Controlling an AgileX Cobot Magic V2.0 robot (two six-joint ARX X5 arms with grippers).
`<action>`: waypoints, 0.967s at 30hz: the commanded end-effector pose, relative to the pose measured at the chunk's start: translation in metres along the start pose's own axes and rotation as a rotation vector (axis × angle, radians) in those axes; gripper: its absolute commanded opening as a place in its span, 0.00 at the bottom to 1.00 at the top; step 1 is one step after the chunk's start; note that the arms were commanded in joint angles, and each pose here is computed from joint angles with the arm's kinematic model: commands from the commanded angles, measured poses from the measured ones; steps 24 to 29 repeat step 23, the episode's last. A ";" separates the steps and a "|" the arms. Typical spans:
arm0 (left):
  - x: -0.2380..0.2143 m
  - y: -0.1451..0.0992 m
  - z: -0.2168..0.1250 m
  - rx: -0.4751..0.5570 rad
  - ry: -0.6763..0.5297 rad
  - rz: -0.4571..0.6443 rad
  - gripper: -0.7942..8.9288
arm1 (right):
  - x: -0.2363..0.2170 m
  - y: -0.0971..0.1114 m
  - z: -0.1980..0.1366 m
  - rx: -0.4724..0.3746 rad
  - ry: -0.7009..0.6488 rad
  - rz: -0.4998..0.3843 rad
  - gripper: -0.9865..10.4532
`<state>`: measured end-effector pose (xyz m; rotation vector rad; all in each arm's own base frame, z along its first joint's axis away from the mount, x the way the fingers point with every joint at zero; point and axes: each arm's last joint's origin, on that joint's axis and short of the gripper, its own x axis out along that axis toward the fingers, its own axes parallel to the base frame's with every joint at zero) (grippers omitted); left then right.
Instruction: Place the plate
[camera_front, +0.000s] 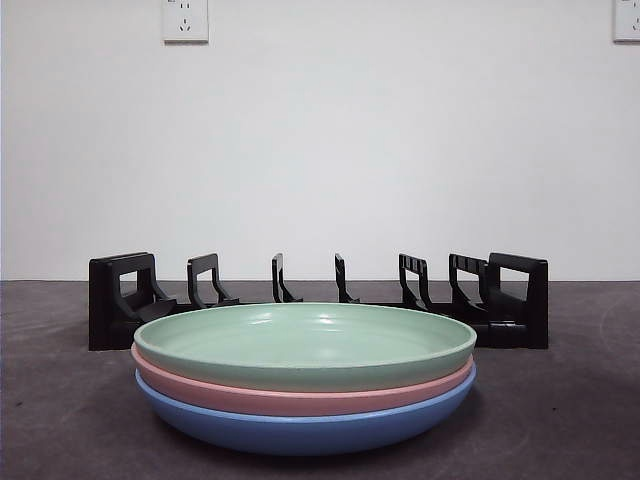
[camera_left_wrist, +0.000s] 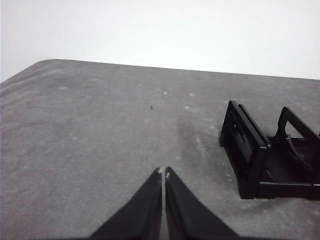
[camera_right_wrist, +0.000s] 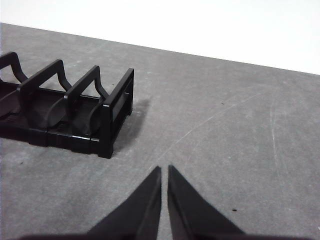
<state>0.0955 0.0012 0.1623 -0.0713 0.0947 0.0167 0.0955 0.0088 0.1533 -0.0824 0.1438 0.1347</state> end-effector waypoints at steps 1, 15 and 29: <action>0.002 0.000 -0.005 -0.001 0.007 0.001 0.09 | 0.000 0.000 0.000 0.010 -0.008 -0.004 0.10; 0.002 0.000 -0.005 -0.001 0.007 0.001 0.09 | 0.000 0.000 0.000 -0.035 -0.002 -0.014 0.10; 0.002 0.000 -0.005 -0.001 0.007 0.001 0.09 | 0.000 0.000 0.000 -0.035 -0.002 -0.014 0.10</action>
